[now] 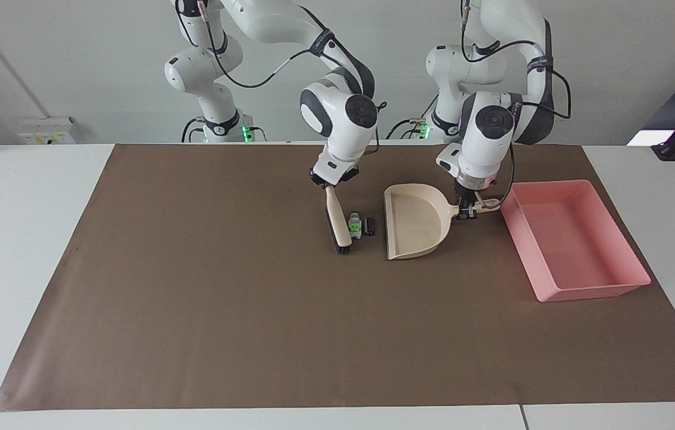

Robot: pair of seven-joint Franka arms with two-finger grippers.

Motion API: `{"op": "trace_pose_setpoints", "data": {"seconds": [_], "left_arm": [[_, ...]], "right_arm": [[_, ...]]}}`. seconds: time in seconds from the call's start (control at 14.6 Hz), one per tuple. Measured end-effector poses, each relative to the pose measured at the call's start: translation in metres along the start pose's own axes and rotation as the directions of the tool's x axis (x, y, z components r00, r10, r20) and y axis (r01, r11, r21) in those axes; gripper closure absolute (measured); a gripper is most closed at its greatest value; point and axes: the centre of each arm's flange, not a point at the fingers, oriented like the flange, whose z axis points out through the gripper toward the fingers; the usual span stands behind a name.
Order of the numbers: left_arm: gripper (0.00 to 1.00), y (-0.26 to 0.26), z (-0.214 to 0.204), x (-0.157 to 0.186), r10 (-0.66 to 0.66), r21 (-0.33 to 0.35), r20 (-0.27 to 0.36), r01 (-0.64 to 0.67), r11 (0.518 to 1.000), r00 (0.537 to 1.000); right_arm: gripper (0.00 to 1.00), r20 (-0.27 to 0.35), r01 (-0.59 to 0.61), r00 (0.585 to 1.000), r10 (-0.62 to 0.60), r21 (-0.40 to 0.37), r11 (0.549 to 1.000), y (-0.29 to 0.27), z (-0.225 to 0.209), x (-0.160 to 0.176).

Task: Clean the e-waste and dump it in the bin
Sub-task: 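Sweep the electronic parts into the dustpan with the brush in the right gripper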

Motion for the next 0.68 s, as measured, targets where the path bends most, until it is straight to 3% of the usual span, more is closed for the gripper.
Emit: {"op": "trace_pose_setpoints", "data": {"seconds": [0.41,0.68], "left_arm": [[0.68,0.010,0.016,0.013,-0.011,0.002,0.046,0.011,1.000,0.999],[0.68,0.016,0.029,0.012,-0.018,0.002,0.044,0.018,1.000,0.999]], "right_arm": [[0.75,-0.008,0.024,1.000,-0.024,0.016,1.000,-0.016,0.002,-0.007],[0.75,0.003,0.010,1.000,-0.011,0.177,0.984,-0.045,-0.002,-0.015]]}}
